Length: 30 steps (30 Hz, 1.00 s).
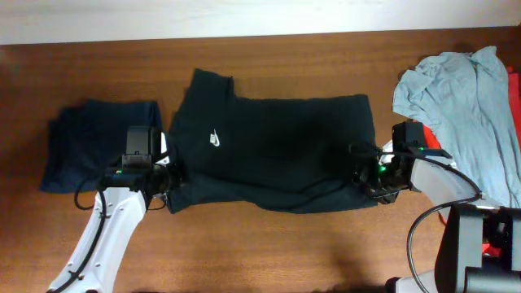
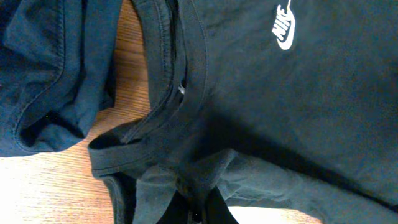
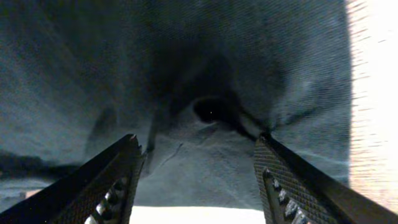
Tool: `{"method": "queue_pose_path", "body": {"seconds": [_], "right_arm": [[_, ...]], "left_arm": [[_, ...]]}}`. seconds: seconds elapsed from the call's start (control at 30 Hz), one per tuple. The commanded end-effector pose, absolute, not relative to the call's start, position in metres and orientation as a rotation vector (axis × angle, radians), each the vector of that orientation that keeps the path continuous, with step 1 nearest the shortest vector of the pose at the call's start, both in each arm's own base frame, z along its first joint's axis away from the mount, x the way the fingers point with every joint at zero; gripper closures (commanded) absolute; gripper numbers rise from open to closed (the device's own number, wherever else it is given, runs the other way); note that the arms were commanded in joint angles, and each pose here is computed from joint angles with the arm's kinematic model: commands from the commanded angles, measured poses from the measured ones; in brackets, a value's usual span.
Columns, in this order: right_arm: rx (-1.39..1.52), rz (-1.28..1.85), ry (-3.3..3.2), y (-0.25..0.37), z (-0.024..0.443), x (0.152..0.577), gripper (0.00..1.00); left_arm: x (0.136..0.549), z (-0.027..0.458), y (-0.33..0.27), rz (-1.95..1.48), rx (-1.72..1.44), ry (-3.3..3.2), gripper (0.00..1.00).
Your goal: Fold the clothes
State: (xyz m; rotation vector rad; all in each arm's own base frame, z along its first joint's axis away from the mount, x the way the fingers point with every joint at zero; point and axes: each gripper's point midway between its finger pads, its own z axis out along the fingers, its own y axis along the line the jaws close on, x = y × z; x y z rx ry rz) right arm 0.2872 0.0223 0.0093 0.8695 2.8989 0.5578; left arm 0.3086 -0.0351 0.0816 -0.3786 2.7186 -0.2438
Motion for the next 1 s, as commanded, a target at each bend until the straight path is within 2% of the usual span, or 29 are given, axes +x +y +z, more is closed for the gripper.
{"method": "queue_pose_path", "body": {"seconds": [0.0,0.1,0.2,0.3,0.4,0.63,0.7,0.8,0.97], "right_arm": [[0.871,0.485,2.881,0.013,0.009,0.293,0.40],[0.923,0.481,2.870,0.012,0.009,0.293,0.41],[0.931,0.466,2.880,0.011,0.008,0.291,0.48],[0.987,0.367,2.903,0.001,0.004,0.281,0.49],[0.993,0.365,2.915,0.002,0.004,0.278,0.58],[0.991,0.420,2.917,0.008,0.012,0.278,0.70],[0.987,0.419,2.912,0.008,0.021,0.280,0.68],[0.965,0.424,2.888,0.007,0.041,0.287,0.57],[0.943,0.433,2.863,0.007,0.060,0.298,0.50]], "left_arm": [[0.313,0.086,-0.034,-0.228,-0.357,2.707,1.00],[0.314,0.086,-0.034,-0.228,-0.356,2.704,0.99],[0.314,0.086,-0.034,-0.228,-0.356,2.704,0.99],[0.314,0.086,-0.034,-0.228,-0.356,2.704,1.00],[0.314,0.086,-0.034,-0.228,-0.356,2.704,0.99],[0.314,0.086,-0.034,-0.228,-0.356,2.705,0.99],[0.314,0.086,-0.034,-0.228,-0.356,2.704,0.99],[0.314,0.086,-0.034,-0.228,-0.356,2.704,1.00],[0.314,0.087,-0.034,-0.229,-0.356,2.702,0.99]]}}
